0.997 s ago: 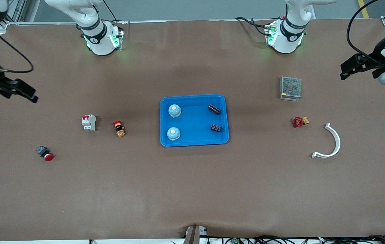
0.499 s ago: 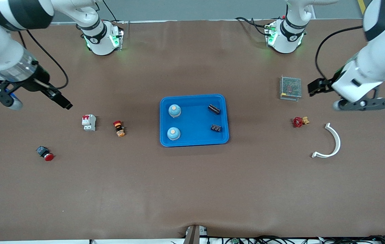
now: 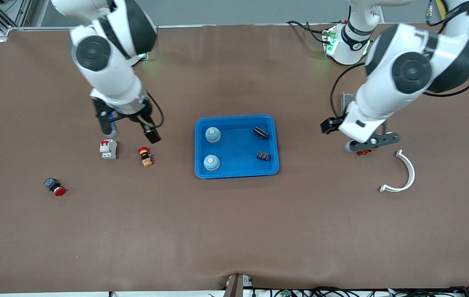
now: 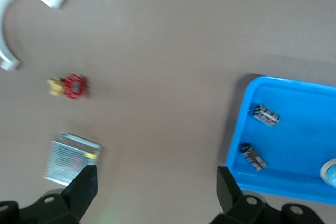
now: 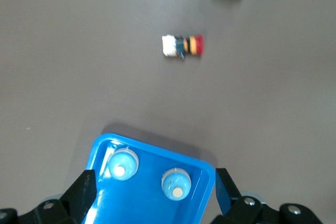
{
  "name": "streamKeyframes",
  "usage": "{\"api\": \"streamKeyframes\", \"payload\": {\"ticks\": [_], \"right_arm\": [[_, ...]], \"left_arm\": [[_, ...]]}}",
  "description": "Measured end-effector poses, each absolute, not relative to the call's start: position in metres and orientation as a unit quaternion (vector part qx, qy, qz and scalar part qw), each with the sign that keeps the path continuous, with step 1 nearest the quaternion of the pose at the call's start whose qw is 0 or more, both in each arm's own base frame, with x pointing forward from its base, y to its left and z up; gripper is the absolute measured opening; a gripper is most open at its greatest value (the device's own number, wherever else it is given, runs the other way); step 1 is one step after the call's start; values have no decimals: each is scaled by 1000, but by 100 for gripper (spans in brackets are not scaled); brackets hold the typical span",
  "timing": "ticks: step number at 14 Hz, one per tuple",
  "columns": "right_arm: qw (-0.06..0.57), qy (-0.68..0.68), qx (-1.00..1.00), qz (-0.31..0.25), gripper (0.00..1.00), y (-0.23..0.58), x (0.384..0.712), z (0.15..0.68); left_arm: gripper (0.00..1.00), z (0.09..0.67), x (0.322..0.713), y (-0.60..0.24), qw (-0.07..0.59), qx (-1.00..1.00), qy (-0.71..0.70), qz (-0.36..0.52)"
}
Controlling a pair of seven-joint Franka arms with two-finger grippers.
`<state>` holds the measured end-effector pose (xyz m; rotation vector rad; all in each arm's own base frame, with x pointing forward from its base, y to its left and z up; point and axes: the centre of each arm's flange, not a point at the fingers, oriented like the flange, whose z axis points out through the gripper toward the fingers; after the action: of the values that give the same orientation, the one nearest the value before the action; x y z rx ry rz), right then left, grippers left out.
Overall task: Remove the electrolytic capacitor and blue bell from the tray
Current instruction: 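Lower the right gripper to a bell while the left gripper lowers to capacitor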
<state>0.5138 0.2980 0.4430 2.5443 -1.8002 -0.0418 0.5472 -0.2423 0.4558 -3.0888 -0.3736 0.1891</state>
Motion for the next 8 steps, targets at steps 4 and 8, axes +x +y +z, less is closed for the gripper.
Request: {"api": "streamKeyframes", "payload": {"ticks": [4, 8], "right_arm": [[21, -628, 778, -13, 100, 348, 483, 394], [-4, -643, 765, -22, 100, 350, 434, 329]], "left_arm": [[100, 388, 524, -300, 0, -973, -223, 62], [100, 336, 497, -359, -4, -948, -310, 75]]}}
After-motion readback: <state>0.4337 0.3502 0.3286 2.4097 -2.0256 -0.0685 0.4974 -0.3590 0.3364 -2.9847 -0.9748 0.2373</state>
